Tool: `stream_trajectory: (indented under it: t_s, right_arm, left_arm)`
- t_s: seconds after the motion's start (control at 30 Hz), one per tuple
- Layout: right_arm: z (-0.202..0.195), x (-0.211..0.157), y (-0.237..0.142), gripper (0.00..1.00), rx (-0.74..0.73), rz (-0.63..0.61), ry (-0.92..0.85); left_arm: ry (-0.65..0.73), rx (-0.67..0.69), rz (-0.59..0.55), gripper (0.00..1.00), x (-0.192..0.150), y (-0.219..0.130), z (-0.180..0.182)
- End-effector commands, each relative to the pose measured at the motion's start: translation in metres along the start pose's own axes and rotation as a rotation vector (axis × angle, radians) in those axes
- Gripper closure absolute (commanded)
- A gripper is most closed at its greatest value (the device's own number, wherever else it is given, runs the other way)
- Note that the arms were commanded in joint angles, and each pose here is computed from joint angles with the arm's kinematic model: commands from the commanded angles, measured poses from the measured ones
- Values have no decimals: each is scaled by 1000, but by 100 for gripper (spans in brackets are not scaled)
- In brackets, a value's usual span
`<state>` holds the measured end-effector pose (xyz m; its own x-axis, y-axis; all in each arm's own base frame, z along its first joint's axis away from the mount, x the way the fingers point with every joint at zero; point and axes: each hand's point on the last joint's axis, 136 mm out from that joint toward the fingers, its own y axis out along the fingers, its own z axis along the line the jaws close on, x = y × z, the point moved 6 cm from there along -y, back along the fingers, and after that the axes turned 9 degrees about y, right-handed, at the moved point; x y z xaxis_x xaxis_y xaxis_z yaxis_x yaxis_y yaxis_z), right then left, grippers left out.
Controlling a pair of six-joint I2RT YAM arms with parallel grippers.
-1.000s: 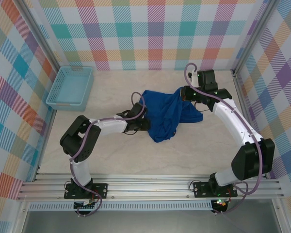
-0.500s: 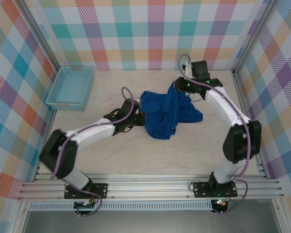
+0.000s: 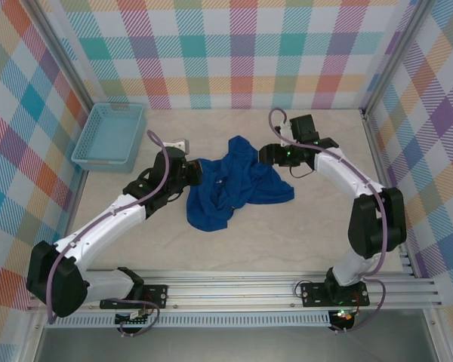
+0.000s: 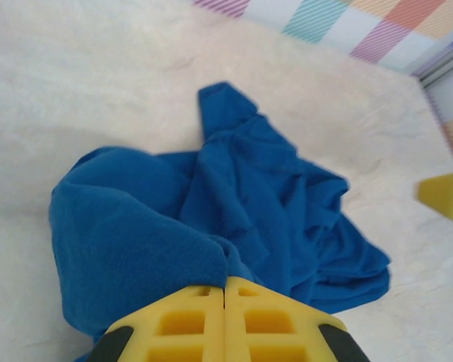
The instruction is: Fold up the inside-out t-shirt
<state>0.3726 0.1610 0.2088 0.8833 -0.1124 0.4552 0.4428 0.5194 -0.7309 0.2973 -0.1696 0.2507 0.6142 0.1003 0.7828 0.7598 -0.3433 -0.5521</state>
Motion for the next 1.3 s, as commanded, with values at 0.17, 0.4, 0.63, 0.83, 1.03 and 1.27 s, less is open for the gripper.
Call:
stream_trajectory:
  t_s: [0.17, 0.4, 0.63, 0.83, 1.03, 1.27]
  right_arm:
    - [33, 25, 47, 40, 108, 7, -29]
    - [25, 46, 112, 41, -15, 44, -45]
    - [24, 49, 165, 38, -123, 94, -157]
    - [24, 52, 193, 62, -163, 118, -214]
    - [37, 72, 176, 100, -159, 63, -234]
    - [50, 104, 97, 100, -47, -89, -131]
  left_arm:
    - [19, 79, 41, 100, -15, 5, 18]
    - [9, 111, 67, 100, -30, 8, 28]
    - [13, 116, 92, 100, -40, 10, 32]
    - [9, 130, 125, 100, -53, 11, 37]
    - [32, 185, 180, 100, -68, 10, 47]
    - [38, 209, 167, 42, -77, -10, 56]
